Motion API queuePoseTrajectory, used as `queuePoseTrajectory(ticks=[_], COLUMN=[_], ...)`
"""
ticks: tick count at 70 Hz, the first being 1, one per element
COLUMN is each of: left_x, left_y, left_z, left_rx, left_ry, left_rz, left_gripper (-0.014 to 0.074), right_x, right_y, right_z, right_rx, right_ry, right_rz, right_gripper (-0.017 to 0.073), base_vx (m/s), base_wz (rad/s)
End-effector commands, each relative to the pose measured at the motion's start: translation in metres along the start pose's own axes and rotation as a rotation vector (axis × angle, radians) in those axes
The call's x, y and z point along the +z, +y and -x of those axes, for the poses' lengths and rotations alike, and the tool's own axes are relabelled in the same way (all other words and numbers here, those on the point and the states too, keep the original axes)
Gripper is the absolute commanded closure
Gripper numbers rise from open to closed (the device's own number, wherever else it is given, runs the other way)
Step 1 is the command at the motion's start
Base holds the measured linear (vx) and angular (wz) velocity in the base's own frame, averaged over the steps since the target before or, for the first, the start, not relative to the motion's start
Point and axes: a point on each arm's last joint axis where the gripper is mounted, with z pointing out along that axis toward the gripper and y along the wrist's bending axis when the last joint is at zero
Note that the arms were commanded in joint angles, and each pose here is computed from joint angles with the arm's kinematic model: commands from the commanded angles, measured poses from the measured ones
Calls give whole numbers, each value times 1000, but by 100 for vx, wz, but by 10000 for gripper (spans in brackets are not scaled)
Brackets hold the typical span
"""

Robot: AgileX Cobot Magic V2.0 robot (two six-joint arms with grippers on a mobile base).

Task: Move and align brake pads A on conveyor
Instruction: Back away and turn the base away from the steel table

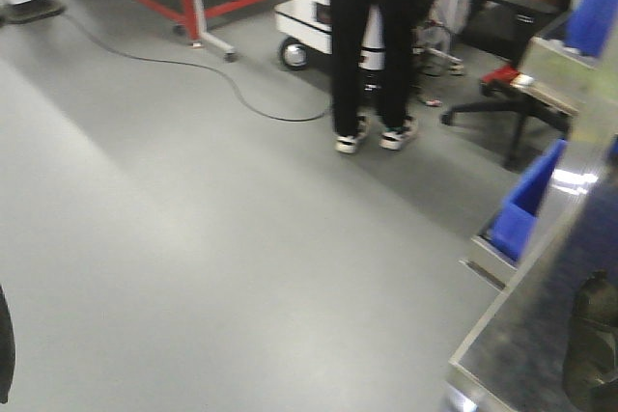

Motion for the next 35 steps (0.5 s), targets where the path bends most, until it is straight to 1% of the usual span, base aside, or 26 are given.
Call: queuePoseTrajectory(ticks=[1,35], left_x=[-5,-5], left_y=[-3,-3], left_z=[19,19], left_rx=[2,2], left_ry=[-127,-127], left_rz=[-24,-24], left_gripper=[437,437], right_x=[-6,-6], right_y=[1,1], right_z=[16,16], right_rx=[-18,-18], right_ry=[-108,-108], right_rz=[6,6], right_gripper=[435,435], base_vx=[9,14], base_wz=[63,58])
